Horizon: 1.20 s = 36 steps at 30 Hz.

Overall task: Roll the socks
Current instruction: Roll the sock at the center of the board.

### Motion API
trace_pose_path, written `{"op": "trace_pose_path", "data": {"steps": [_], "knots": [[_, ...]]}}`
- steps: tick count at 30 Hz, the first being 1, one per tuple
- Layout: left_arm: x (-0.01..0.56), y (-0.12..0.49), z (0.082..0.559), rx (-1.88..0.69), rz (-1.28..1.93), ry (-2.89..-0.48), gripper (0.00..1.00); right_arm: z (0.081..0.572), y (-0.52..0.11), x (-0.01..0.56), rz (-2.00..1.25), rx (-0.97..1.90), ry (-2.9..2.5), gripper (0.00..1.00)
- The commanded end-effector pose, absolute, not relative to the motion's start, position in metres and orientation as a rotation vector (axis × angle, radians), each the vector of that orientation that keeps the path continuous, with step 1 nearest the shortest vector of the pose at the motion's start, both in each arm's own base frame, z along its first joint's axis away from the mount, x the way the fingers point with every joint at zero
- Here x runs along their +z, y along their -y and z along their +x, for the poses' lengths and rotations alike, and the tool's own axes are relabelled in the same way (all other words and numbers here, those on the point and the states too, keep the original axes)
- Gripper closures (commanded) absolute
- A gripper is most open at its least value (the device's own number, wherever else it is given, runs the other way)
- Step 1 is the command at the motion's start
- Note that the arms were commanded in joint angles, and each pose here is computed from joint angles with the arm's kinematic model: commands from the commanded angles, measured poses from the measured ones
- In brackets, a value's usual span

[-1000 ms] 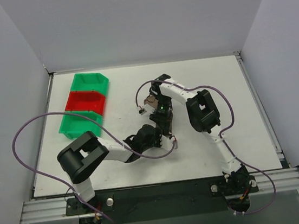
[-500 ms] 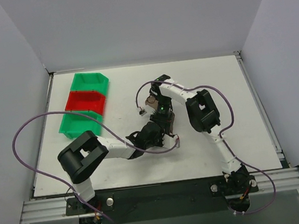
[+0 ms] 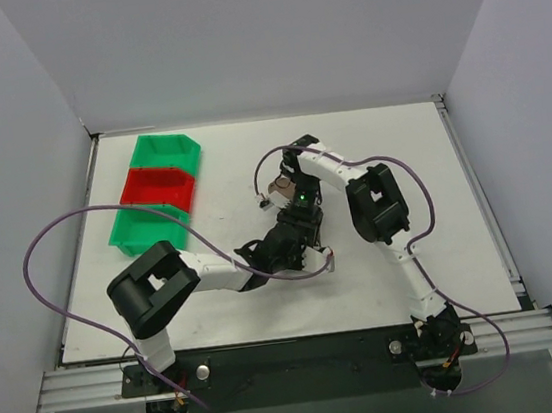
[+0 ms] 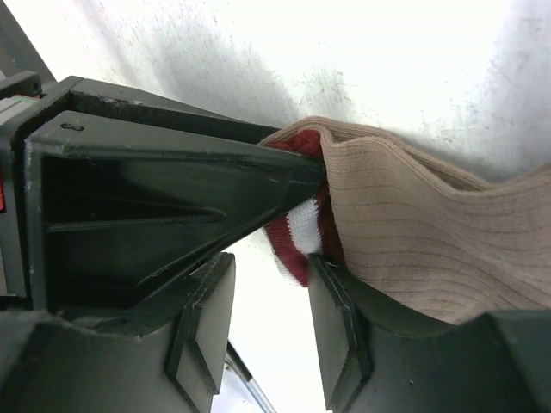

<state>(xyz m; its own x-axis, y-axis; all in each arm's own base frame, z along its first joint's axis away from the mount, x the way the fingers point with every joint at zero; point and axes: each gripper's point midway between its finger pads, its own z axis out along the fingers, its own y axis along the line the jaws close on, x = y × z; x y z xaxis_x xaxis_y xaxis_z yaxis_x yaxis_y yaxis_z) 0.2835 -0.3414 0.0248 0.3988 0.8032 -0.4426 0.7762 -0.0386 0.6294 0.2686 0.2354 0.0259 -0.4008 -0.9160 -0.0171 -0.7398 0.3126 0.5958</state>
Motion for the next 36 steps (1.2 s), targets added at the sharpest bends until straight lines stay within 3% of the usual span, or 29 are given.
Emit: {"op": "trace_pose_path", "data": {"steps": [1, 15, 27, 36], "knots": [[0.007, 0.336, 0.278, 0.042, 1.858, -1.437, 1.0, 0.29, -0.235, 0.02, 1.601, -0.689, 2.332, 0.58], [0.001, 0.329, 0.281, 0.08, 1.901, -1.487, 1.0, 0.314, -0.231, 0.051, 1.616, -0.702, 2.486, 0.51], [-0.003, 0.32, 0.275, -0.018, 1.951, -1.624, 1.0, 0.358, -0.206, 0.089, 1.56, -0.595, 2.837, 0.35], [0.006, 0.329, 0.275, -0.329, 1.923, -1.845, 1.0, 0.37, -0.159, 0.101, 1.404, -0.513, 3.17, 0.17]]}}
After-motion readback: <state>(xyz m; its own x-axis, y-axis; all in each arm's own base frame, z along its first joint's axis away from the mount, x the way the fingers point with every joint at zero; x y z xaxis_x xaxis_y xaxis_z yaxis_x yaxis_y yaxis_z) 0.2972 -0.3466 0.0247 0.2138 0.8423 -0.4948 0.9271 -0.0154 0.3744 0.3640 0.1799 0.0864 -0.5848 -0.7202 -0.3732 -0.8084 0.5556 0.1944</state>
